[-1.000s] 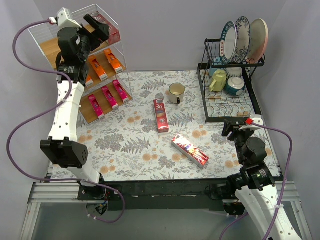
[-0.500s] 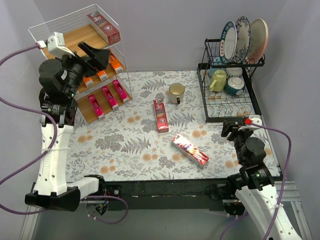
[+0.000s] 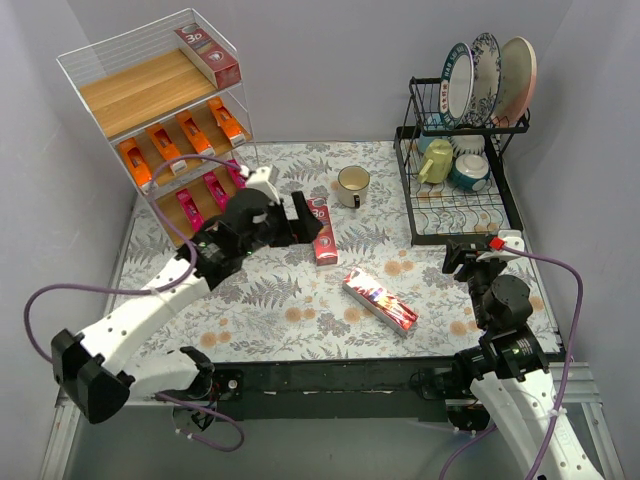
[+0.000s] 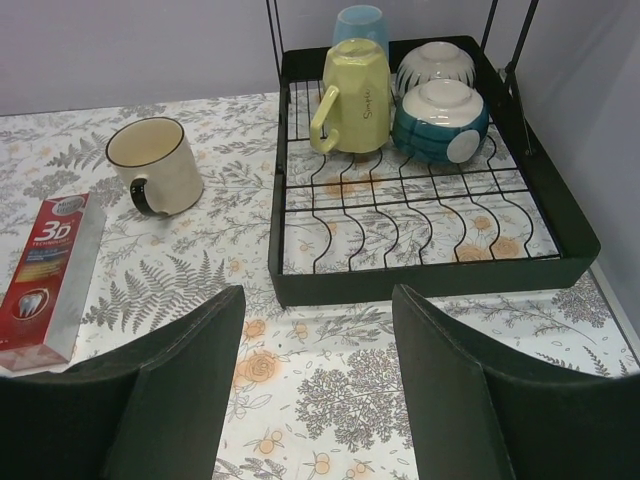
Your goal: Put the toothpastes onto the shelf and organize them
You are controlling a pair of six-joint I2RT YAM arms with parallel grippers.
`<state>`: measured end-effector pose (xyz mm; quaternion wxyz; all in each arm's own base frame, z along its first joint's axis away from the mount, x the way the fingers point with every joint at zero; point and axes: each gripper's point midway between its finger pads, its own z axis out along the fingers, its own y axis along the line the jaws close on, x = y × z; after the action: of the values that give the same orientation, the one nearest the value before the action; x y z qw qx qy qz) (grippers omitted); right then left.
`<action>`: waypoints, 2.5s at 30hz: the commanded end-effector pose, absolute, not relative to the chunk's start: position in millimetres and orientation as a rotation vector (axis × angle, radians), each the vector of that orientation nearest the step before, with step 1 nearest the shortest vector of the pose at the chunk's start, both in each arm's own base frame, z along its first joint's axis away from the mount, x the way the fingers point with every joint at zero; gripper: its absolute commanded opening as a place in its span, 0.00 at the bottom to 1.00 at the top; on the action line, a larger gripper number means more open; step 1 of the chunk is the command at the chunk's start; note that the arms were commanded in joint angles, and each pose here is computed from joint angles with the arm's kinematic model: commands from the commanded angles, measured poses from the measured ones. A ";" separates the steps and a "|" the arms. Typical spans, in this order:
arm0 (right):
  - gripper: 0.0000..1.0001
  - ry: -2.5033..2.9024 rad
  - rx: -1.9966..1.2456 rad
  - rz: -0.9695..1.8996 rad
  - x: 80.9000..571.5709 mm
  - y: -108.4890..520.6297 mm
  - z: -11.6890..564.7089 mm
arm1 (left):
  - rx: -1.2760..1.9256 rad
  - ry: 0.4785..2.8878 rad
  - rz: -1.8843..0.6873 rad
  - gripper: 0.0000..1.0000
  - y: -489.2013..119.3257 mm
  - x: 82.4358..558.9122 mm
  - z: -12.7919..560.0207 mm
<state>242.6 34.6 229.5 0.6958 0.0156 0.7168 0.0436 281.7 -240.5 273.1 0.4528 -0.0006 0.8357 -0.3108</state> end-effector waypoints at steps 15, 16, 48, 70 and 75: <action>0.69 1.512 0.032 0.127 239.9 36.9 249.9 | -0.159 2.115 -0.033 0.98 -298.9 319.8 112.4; 0.70 1.507 0.032 0.130 239.3 36.9 251.2 | -0.155 2.113 0.002 0.98 -299.9 323.4 100.7; 0.68 1.492 0.035 0.127 237.7 35.6 253.1 | -0.283 2.030 0.020 0.42 -279.2 342.4 75.7; 0.68 1.542 0.023 0.119 242.6 38.3 243.3 | -0.088 1.886 -0.211 0.38 -259.1 316.1 368.7; 0.68 1.571 -0.001 0.137 244.4 44.2 237.1 | -0.133 1.767 -0.085 0.40 -230.2 323.4 441.8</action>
<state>242.1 38.5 231.9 0.6999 0.0095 0.7122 0.0528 323.1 -274.6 383.4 0.5859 -0.0471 0.8011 -0.1126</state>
